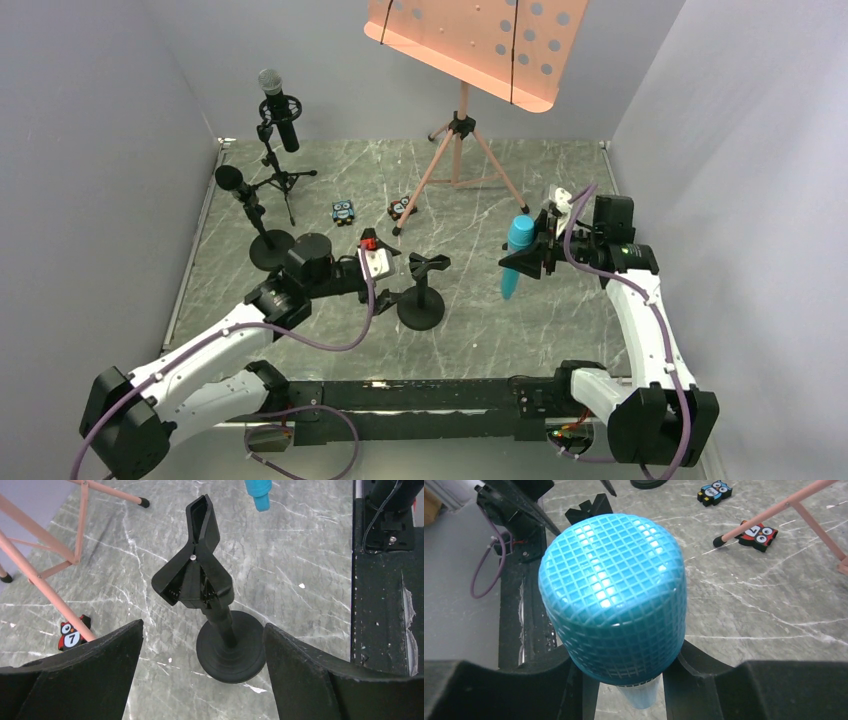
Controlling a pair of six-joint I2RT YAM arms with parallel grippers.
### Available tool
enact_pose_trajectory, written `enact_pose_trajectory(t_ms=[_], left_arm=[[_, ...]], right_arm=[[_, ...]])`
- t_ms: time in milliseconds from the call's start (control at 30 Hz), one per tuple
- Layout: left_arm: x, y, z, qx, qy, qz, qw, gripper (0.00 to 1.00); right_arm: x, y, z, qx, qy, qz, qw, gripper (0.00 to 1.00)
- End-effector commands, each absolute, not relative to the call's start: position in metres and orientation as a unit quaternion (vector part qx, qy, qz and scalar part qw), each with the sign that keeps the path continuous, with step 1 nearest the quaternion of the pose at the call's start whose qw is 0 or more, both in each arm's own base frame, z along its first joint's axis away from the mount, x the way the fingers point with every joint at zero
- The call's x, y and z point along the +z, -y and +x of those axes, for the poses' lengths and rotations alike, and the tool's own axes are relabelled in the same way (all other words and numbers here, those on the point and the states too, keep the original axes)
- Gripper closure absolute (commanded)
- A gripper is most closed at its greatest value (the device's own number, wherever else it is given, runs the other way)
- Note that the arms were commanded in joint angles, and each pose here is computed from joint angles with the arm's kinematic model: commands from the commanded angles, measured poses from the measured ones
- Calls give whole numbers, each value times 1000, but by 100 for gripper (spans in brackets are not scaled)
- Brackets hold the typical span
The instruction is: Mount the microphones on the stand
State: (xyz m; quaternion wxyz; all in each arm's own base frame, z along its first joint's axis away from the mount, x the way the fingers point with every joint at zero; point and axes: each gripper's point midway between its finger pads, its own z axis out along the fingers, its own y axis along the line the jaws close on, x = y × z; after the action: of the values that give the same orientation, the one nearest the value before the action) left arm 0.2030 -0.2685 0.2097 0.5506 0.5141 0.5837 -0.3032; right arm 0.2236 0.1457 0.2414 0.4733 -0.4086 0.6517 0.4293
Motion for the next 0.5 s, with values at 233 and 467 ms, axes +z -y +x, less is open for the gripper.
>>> enact_pose_trajectory(t_ms=[233,467], left_arm=[[234,295,208,-383,-504,557,538,14],[244,301,214,-393,-486,543,560,18]], right_arm=[[257,-154,229,412,-626,-452,484,90],[265,-167,232,414,-621,-481,461,90]])
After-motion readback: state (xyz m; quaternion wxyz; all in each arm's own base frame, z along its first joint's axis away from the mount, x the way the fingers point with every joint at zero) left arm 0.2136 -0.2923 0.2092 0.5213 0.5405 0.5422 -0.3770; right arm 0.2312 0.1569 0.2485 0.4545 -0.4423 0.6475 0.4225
